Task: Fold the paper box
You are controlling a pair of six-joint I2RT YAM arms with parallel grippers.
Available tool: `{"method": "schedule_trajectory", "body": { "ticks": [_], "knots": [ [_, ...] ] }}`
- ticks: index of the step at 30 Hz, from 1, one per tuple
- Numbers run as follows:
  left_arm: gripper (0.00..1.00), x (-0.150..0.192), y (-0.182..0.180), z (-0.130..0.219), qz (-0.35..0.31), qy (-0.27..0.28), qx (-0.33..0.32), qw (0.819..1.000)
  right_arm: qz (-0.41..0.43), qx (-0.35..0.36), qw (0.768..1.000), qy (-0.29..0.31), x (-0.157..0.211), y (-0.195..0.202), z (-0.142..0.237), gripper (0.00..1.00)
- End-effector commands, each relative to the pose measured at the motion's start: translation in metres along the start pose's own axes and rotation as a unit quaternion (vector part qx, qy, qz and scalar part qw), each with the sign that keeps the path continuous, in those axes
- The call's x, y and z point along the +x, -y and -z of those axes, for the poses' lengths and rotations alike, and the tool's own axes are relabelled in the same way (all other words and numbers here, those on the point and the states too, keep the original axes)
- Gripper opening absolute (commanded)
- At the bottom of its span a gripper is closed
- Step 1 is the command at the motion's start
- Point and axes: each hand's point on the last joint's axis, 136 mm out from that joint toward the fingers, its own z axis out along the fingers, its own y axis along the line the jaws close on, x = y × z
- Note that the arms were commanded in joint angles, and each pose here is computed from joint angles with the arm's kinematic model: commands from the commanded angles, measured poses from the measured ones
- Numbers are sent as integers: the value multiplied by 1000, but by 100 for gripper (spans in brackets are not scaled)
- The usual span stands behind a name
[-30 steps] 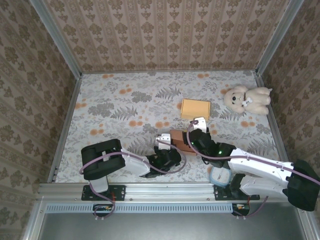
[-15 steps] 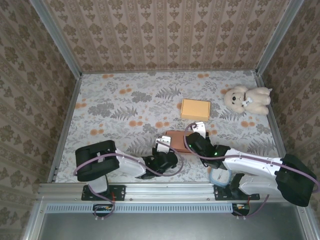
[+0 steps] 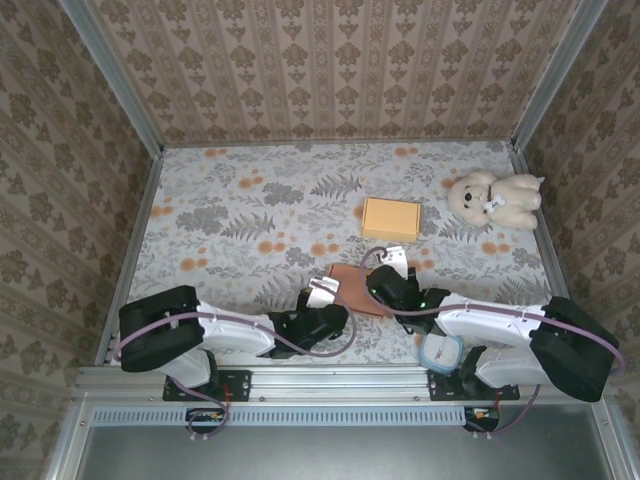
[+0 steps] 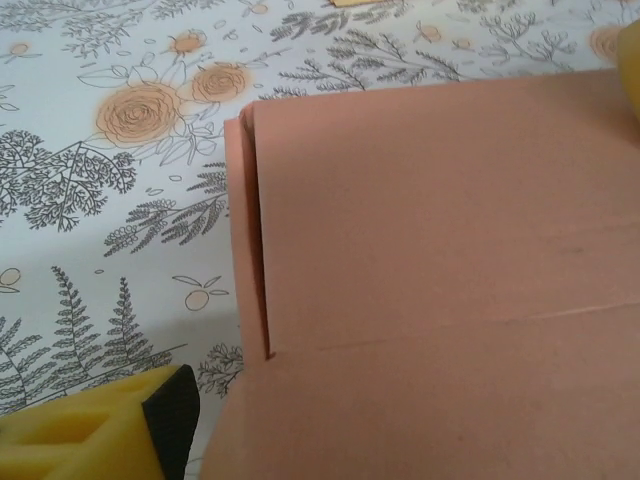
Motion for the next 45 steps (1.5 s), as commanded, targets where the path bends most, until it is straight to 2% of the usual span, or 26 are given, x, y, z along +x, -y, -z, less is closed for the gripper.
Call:
{"method": "schedule_trajectory", "body": {
  "ticks": [1, 11, 19, 25, 29, 36, 37, 41, 42, 45],
  "knots": [
    [74, 26, -7, 8, -40, -55, 7, 998, 10, 16, 1000, -3, -5, 2, -2, 66],
    [76, 37, -12, 27, -65, -90, 42, 993, 18, 28, 999, -11, 1, 5, -5, 67],
    [77, 35, -32, 38, -62, -91, 11, 994, 16, 23, 999, -24, 11, 2, -10, 67],
    [74, 36, -40, 37, -57, -96, -14, 994, 19, -2, 1000, -5, -3, -11, 10, 67],
    [75, 34, -37, 37, -52, -93, -8, 994, 26, -16, 999, 14, -19, -18, 29, 67],
    [82, 20, -36, 49, -31, -76, 8, 997, 31, -40, 998, 26, -31, -27, 46, 67],
    [88, 18, -36, 51, -28, -74, 12, 997, 33, -43, 998, 26, -31, -30, 47, 67],
    [92, 13, -38, 60, -21, -68, 24, 997, 43, -56, 997, 25, -31, -41, 51, 68],
    [99, 13, -40, 62, -22, -70, 23, 997, 46, -59, 997, 24, -31, -44, 52, 68],
    [99, 14, -45, 69, -29, -81, 19, 996, 55, -63, 996, 21, -30, -51, 52, 68]
  ]
}}
